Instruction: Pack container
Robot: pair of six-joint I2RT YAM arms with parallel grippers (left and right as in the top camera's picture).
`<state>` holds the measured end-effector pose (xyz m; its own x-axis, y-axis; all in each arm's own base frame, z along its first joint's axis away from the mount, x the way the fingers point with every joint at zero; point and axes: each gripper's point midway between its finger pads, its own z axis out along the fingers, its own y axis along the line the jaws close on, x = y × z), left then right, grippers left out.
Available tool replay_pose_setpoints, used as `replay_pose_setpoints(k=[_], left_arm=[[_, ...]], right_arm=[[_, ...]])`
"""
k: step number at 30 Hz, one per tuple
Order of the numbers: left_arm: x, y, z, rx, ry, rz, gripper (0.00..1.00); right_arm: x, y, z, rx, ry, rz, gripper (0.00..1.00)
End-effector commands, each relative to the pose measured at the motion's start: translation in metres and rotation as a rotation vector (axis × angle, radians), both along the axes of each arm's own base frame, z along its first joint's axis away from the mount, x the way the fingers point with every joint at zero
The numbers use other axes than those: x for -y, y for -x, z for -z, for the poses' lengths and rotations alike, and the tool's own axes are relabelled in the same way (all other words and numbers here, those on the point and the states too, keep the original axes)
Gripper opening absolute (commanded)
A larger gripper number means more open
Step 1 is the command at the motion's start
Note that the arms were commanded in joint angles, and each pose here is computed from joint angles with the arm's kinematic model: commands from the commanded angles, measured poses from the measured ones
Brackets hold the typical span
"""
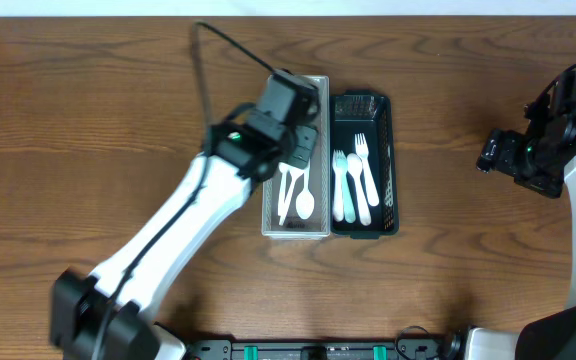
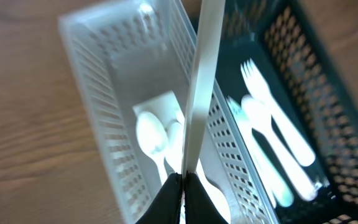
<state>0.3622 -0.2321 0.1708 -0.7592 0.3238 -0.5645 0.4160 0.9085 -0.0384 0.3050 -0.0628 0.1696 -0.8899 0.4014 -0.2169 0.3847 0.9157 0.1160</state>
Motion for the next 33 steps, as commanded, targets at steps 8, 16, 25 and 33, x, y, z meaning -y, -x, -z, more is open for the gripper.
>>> replay_pose_setpoints(k=[8, 16, 25, 33], left_arm=[[0.006, -0.003, 0.051, -0.083, -0.092, 0.037, 0.35], [-0.022, -0.021, -0.010, 0.114, -0.143, -0.072, 0.45], [-0.141, -0.042, -0.093, 0.275, -0.029, -0.452, 0.49], [-0.237, -0.062, -0.069, 0.191, 0.032, -0.709, 0.98]], right_arm=[[-0.001, 0.000, 0.001, -0.002, -0.005, -0.015, 0.88], [-0.001, -0.002, 0.000, 0.007, -0.003, -0.016, 0.86], [-0.038, -0.051, -0.014, 0.181, 0.093, -0.141, 0.99], [-0.083, -0.124, -0.020, 0.408, 0.108, -0.244, 0.99]])
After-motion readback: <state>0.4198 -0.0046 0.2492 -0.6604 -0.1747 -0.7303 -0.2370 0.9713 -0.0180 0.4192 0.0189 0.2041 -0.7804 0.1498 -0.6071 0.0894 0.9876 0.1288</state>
